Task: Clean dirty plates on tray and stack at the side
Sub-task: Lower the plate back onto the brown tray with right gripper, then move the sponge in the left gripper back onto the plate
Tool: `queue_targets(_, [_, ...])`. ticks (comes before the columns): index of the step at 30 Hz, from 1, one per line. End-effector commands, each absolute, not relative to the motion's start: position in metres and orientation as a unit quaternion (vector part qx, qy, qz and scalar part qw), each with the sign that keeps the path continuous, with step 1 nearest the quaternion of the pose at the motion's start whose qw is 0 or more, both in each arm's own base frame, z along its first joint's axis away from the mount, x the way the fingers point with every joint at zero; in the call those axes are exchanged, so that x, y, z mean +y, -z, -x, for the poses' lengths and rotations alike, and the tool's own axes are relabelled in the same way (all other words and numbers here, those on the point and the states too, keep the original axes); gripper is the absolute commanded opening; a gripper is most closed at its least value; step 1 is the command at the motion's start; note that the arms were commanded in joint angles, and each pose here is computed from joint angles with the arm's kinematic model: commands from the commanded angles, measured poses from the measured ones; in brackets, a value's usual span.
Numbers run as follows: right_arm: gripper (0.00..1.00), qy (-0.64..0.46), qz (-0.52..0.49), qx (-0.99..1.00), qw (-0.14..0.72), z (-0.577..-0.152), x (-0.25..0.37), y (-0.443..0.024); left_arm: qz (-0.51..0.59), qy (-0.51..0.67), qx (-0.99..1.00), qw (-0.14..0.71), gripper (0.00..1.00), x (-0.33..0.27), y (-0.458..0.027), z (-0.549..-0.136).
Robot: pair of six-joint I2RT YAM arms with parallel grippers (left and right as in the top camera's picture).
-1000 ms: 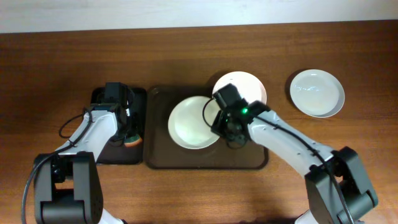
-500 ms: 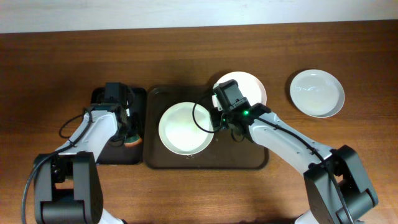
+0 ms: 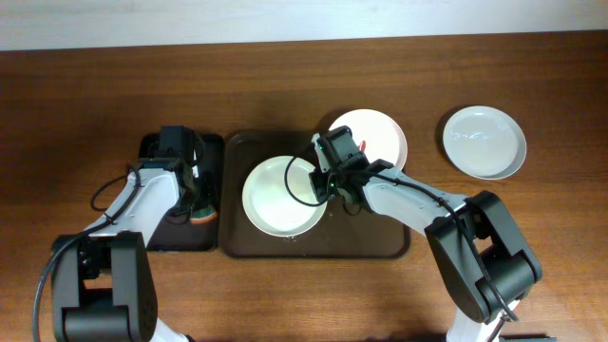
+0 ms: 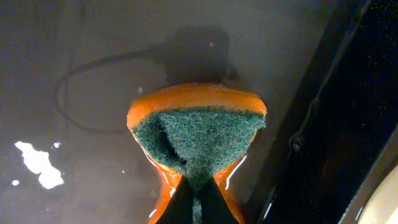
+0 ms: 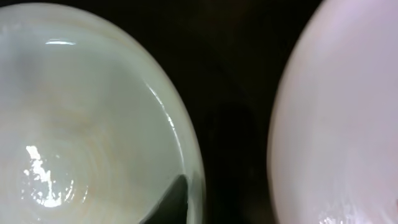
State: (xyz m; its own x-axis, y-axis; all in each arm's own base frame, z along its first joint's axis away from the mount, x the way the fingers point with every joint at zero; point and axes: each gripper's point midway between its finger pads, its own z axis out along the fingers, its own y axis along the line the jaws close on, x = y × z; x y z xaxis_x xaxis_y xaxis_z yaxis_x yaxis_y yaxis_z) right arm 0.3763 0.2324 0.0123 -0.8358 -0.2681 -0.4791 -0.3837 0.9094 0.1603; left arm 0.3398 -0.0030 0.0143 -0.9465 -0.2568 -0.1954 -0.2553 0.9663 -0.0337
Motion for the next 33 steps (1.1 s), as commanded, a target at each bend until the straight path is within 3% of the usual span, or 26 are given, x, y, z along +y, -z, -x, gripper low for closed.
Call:
queue_targets(1, [0.04, -0.129, 0.13, 0.961, 0.208, -0.37, 0.229, -0.004, 0.123, 0.015, 0.988, 0.09, 0.0, -0.006, -0.009, -0.337])
queue_targets(6, [0.04, -0.174, -0.11, 0.975, 0.083, -0.332, 0.228, 0.006, 0.122, 0.016, 0.988, 0.096, 0.0, -0.006, -0.011, -0.341])
queue_targets(8, [0.04, -0.194, -0.153, 0.968, 0.045, -0.322, 0.234, 0.005, 0.122, 0.017, 0.987, 0.104, 0.0, -0.006, -0.018, -0.345])
queue_targets(12, [0.04, -0.229, -0.149, 0.962, 0.002, -0.306, 0.25, 0.001, 0.113, 0.075, 0.979, 0.154, 0.0, -0.024, -0.055, -0.361])
queue_targets(16, [0.04, -0.229, -0.145, 0.962, -0.002, -0.303, 0.253, 0.001, 0.068, 0.21, 0.965, 0.14, 0.0, -0.083, -0.073, -0.355])
queue_targets(23, [0.04, -0.229, -0.146, 0.962, -0.002, -0.303, 0.252, 0.001, 0.118, 0.239, 0.959, 0.096, 0.0, -0.147, -0.072, -0.339])
queue_targets(33, [0.04, -0.229, -0.146, 0.963, -0.002, -0.303, 0.252, 0.001, 0.141, 0.218, 0.961, 0.097, 0.0, -0.16, -0.069, -0.335])
